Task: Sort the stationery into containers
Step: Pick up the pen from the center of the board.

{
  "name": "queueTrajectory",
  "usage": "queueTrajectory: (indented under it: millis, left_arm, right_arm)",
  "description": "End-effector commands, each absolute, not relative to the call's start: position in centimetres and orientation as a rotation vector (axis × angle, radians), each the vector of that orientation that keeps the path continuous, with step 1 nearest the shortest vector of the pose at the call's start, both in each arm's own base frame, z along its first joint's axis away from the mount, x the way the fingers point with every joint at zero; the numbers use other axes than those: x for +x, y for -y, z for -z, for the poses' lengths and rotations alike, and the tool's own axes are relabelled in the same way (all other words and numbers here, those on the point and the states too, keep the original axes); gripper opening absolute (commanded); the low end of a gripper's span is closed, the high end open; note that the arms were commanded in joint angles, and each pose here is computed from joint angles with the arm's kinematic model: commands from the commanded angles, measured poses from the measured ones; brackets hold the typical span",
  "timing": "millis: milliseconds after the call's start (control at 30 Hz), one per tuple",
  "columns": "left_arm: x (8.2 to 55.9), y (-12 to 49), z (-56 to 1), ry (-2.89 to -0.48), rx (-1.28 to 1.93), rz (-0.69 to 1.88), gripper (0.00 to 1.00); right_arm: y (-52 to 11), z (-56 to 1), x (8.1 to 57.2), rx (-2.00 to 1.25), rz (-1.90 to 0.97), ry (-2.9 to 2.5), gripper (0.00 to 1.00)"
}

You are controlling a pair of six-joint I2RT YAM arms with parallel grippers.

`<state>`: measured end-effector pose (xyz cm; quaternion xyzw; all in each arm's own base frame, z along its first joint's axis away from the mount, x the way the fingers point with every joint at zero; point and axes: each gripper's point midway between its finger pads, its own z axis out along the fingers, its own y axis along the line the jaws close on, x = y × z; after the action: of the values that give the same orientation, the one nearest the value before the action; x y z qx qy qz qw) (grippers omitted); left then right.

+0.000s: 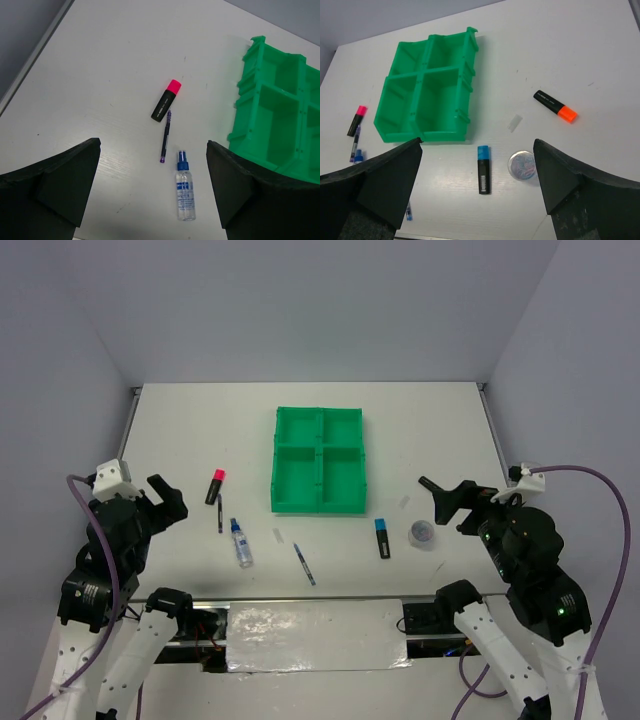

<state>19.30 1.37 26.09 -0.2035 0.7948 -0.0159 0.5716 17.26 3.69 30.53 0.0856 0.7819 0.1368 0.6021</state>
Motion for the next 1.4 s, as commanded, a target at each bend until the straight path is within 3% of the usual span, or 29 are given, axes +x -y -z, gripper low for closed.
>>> queueTrajectory:
  millis: [0, 333, 433, 500, 700, 833, 1067, 1267, 1367]
  left_arm:
    - [19.9, -0.8, -27.4, -1.805, -0.466, 0.089, 0.99]
    - [19.8, -0.9, -27.3, -1.807, -0.476, 0.086, 0.99]
    - [19.9, -0.8, -27.2, -1.806, -0.471, 0.092, 0.99]
    - [20.1, -0.7, -27.0, -1.818, -0.466, 0.091, 0.99]
    - [20.3, -0.9, -26.6, -1.839, -0.484, 0.067, 0.99]
    - [20.2, -0.8, -26.8, -1.827, -0.473, 0.081, 0.99]
    - [20.2, -0.7, -26.8, -1.827, -0.467, 0.086, 0.99]
    - [19.9, -0.7, -27.1, -1.805, -0.466, 0.096, 0.99]
    - [19.9, -0.6, -27.2, -1.805, -0.463, 0.099, 0.99]
  right_arm:
    - [-2.9, -31.7, 16.9, 0.232, -0.297, -1.783, 1.0]
    - [-5.4, -32.0, 17.5, 0.128, -0.4, -1.793, 1.0]
    - [-7.3, -29.1, 20.4, 0.134, -0.426, -1.907, 1.0]
    - [-9.8, -23.5, 22.9, 0.1, -0.437, -2.103, 1.0]
    - [-13.1, -15.4, 24.3, 0.018, -0.264, -2.278, 0.99]
    - [-14.1, -10.3, 23.7, -0.049, -0.212, -2.409, 0.89]
    - [-15.0, -6.1, 22.8, -0.113, -0.149, -2.509, 0.82]
    - [-14.6, -3.6, 22.6, -0.086, -0.08, -2.561, 0.81]
    - [-15.1, -2.6, 22.4, -0.092, -0.092, -2.591, 0.75]
